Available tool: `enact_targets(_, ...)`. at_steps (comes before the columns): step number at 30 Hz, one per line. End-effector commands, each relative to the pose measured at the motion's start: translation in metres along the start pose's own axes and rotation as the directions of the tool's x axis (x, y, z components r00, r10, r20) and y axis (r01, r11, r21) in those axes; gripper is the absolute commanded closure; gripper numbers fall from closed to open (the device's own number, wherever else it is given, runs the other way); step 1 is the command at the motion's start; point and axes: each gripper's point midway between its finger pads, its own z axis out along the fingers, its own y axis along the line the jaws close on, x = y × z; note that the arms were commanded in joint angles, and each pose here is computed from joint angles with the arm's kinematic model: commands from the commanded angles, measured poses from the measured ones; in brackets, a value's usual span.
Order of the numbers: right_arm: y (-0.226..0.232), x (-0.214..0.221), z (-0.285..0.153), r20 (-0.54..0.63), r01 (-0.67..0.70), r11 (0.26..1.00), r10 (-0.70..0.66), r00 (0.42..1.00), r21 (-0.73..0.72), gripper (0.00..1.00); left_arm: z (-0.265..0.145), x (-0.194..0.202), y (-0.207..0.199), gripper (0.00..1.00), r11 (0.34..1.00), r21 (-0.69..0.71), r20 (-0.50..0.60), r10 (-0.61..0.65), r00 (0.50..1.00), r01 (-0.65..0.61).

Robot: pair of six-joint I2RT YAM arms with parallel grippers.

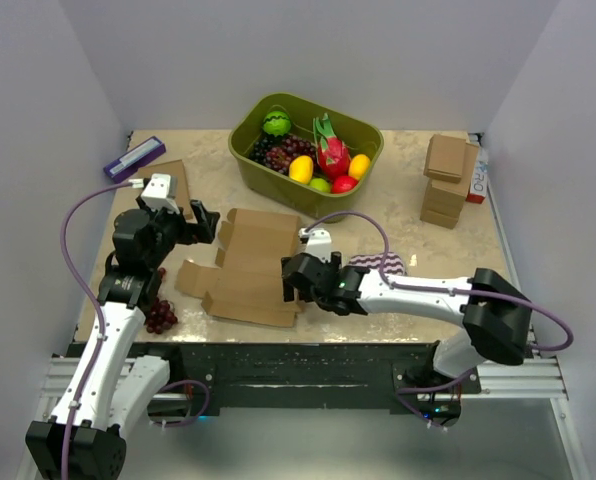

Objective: Fold the paper box

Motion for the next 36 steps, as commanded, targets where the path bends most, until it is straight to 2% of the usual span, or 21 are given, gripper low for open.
enact_targets(1,-0.005,-0.004,0.001,0.033,0.044,0.988,-0.049,0.998,0.151,0.11,0.002,-0.008,-0.004,0.0,0.999,0.029,0.037,0.028,0.999,-0.029)
enact_targets(6,-0.006,0.009,0.016,-0.03,0.096,0.971,-0.092,0.995,0.218,0.12,0.003,-0.007,-0.004,0.0,0.999,0.036,0.031,0.027,0.999,-0.029)
enact_targets(10,-0.013,0.019,0.023,-0.062,0.12,0.958,-0.107,0.992,0.262,0.21,0.002,-0.007,-0.005,0.0,0.999,0.036,0.033,0.028,0.999,-0.029)
enact_targets(13,-0.018,0.019,0.02,-0.063,0.13,0.953,-0.117,0.991,0.274,0.39,0.002,-0.008,-0.005,0.0,0.999,0.04,0.035,0.028,0.999,-0.03)
enact_targets(15,-0.019,0.012,0.014,-0.042,0.133,0.957,-0.127,0.991,0.257,0.62,0.002,-0.007,-0.006,0.0,0.999,0.046,0.033,0.028,0.999,-0.03)
enact_targets(17,-0.016,0.005,0.011,-0.017,0.137,0.963,-0.137,0.99,0.231,0.77,0.002,-0.007,-0.009,0.0,0.998,0.061,0.034,0.03,0.999,-0.032)
enact_targets(18,-0.014,-0.002,0.006,-0.004,0.161,0.964,-0.164,0.986,0.213,0.9,0.002,-0.008,-0.011,0.0,0.997,0.074,0.037,0.033,0.999,-0.036)
enact_targets(20,-0.011,-0.015,0.003,0.024,0.183,0.965,-0.191,0.981,0.19,0.98,0.002,-0.009,-0.019,0.0,0.992,0.121,0.045,0.04,0.998,-0.045)
enact_targets(21,-0.012,-0.022,0.0,0.033,0.237,0.954,-0.247,0.968,0.186,1.0,0.002,-0.008,-0.022,0.0,0.989,0.137,0.044,0.042,0.998,-0.047)
enact_targets(23,-0.006,-0.045,-0.01,0.091,0.261,0.952,-0.278,0.956,0.159,1.0,0.001,-0.01,-0.034,0.0,0.977,0.203,0.054,0.053,0.997,-0.063)
enact_targets(24,-0.007,-0.053,-0.014,0.095,0.344,0.927,-0.36,0.928,0.148,1.0,0.0,-0.011,-0.039,0.0,0.971,0.23,0.059,0.059,0.997,-0.071)
enact_targets(26,-0.003,-0.08,-0.027,0.154,0.371,0.923,-0.384,0.91,0.103,1.0,-0.003,-0.015,-0.057,0.0,0.941,0.324,0.076,0.077,0.994,-0.098)
enact_targets(27,0.003,-0.083,-0.03,0.147,0.457,0.889,-0.456,0.878,0.033,1.0,-0.004,-0.025,-0.064,0.0,0.925,0.355,0.12,0.099,0.988,-0.136)
enact_targets(29,0.005,-0.109,-0.044,0.209,0.475,0.878,-0.457,0.865,-0.047,1.0,-0.012,-0.038,-0.086,0.0,0.874,0.446,0.173,0.127,0.977,-0.192)
enact_targets(30,0.01,-0.114,-0.051,0.229,0.518,0.848,-0.486,0.844,-0.109,1.0,-0.012,-0.041,-0.091,0.0,0.855,0.473,0.183,0.142,0.973,-0.214)
enact_targets(32,0.01,-0.146,-0.072,0.31,0.523,0.835,-0.457,0.834,-0.174,1.0,-0.022,-0.056,-0.112,0.0,0.791,0.551,0.23,0.162,0.96,-0.266)
enact_targets(34,0.026,-0.173,-0.098,0.405,0.581,0.773,-0.459,0.79,-0.257,1.0,-0.025,-0.06,-0.133,0.0,0.729,0.614,0.246,0.187,0.951,-0.302)
enact_targets(36,0.028,-0.196,-0.116,0.449,0.61,0.745,-0.463,0.765,-0.27,1.0,-0.029,-0.08,-0.151,0.0,0.677,0.638,0.301,0.218,0.928,-0.366)
